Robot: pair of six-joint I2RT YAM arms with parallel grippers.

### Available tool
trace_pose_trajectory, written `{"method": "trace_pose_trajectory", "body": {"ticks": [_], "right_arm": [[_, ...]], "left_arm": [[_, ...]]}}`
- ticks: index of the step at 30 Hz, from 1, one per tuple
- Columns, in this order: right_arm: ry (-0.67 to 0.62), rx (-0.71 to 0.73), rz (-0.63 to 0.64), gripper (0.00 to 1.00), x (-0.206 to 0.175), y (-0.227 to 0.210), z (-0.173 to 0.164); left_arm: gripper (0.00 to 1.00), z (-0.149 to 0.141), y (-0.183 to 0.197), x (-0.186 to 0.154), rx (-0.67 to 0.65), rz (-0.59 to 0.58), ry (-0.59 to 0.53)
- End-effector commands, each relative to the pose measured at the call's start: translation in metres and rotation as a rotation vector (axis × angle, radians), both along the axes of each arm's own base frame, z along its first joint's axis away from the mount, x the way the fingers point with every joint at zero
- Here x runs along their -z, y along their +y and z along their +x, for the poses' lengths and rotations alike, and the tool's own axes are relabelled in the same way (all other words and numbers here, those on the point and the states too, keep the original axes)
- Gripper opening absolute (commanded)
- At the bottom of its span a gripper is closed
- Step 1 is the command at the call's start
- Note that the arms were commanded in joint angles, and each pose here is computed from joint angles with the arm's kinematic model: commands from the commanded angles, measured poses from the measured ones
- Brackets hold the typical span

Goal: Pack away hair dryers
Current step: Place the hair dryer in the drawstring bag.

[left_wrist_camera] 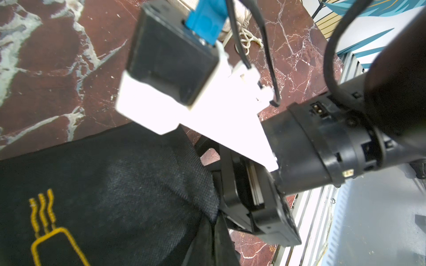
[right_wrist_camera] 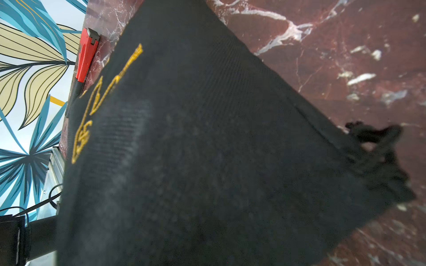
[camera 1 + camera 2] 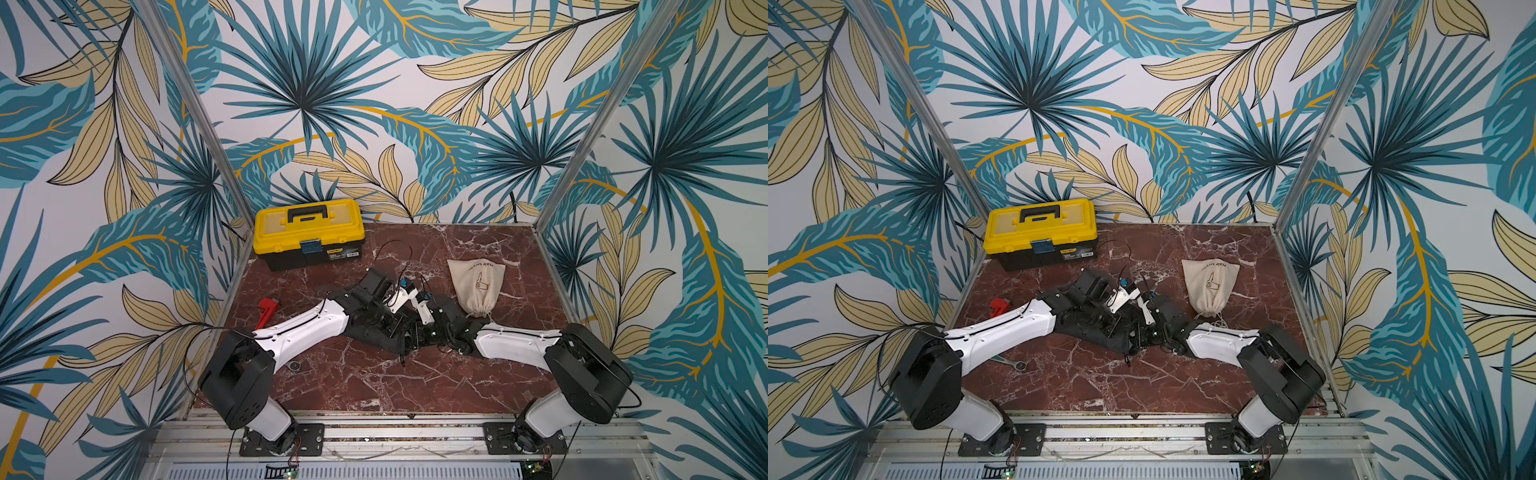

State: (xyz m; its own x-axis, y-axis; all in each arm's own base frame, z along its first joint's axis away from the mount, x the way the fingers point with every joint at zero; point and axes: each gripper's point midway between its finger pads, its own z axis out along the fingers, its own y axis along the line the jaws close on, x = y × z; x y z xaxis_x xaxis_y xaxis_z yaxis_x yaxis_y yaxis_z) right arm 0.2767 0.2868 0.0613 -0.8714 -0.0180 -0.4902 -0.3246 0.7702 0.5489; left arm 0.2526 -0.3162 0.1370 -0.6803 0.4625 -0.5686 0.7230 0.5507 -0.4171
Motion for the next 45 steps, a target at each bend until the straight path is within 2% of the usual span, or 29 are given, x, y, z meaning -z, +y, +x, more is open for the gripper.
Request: {"method": "trace_pose_trajectory", "body": {"ticks": [1, 11, 24, 28, 32, 36, 45], "right_arm": [[-0.161, -0.048, 0.145, 0.26, -0.044, 0.025, 0.012], [-0.262, 0.012, 0.283, 0.24, -0.082, 0.033, 0.028], [-0.222, -0.022, 0.213, 0.26, -0.046, 0.038, 0.030], [-0.275, -0.023, 0.268, 0.26, -0.073, 0.040, 0.032], [-0.314, -0.049, 0.222, 0.25, -0.087, 0.039, 0.033], [-0.355, -0.041, 0.248, 0.25, -0.106, 0.039, 0.035], [-0.305, -0.015, 0.270, 0.25, -0.072, 0.046, 0.043]], "left_arm": [[0.05, -0.017, -0.015, -0.014, 0.077, -0.094, 0.004], [0.05, -0.020, -0.019, -0.025, 0.093, -0.137, -0.005], [0.05, -0.023, -0.019, -0.023, 0.101, -0.150, 0.009], [0.05, -0.025, -0.019, -0.023, 0.103, -0.153, 0.016], [0.05, -0.026, -0.020, -0.022, 0.109, -0.157, 0.024], [0.05, -0.028, -0.021, -0.025, 0.117, -0.173, 0.026], [0.05, -0.029, -0.022, -0.025, 0.122, -0.184, 0.025]]}}
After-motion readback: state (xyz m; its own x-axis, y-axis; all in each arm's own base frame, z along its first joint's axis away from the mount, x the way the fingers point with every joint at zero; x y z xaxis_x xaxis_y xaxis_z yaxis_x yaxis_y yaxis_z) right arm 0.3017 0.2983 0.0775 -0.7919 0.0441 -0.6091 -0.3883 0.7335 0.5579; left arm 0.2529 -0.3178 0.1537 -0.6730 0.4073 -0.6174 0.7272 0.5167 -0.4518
